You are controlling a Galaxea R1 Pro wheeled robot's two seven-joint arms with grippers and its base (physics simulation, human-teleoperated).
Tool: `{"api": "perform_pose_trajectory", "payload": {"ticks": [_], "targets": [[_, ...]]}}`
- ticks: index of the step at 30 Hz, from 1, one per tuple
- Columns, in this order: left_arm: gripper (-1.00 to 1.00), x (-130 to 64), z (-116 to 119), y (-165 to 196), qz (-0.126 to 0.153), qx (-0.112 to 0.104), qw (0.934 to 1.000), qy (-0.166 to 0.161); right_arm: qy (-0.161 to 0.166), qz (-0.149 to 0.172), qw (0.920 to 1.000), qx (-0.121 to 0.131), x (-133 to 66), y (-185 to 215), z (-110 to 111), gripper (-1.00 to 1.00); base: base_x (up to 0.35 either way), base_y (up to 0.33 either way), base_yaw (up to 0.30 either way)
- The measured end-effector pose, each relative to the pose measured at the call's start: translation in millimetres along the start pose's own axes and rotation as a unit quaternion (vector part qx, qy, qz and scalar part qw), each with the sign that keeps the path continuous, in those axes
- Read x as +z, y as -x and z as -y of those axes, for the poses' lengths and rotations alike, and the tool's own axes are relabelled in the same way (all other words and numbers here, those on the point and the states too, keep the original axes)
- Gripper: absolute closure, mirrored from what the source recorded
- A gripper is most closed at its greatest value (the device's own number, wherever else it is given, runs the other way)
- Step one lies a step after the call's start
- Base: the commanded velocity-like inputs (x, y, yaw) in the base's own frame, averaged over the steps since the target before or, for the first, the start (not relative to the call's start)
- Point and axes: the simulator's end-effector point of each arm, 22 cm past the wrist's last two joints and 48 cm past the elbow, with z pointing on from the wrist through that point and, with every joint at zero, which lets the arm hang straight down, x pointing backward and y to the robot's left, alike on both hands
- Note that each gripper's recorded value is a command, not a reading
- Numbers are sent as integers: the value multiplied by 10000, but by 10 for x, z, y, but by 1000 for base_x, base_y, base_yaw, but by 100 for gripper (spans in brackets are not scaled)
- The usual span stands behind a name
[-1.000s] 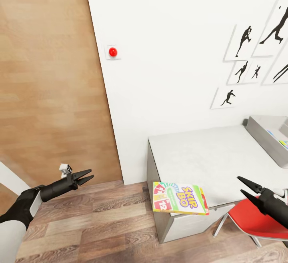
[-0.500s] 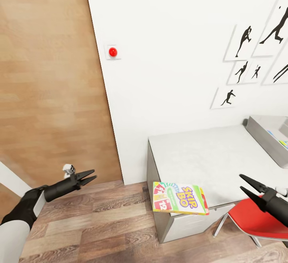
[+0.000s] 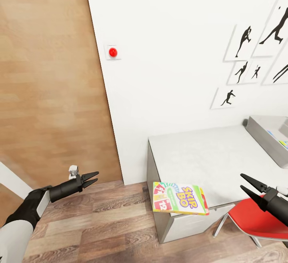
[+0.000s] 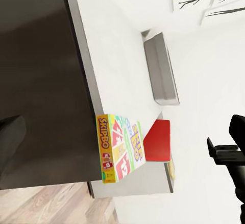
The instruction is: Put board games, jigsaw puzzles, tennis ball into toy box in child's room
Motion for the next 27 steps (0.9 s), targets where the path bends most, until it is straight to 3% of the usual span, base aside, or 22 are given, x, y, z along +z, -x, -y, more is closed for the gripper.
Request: {"api": "perform_pose_trajectory", "payload": {"ticks": [9,27], "targets": [[-100,-16,42,23,23,18,10000,-60,35,14,10000,20,2,-11,-19,-100,0,0,-31],[-100,-55,137,82,72,106,9999,-114,119,50,9999,6,-14,-3,-95,-100,0,0,-186]]}}
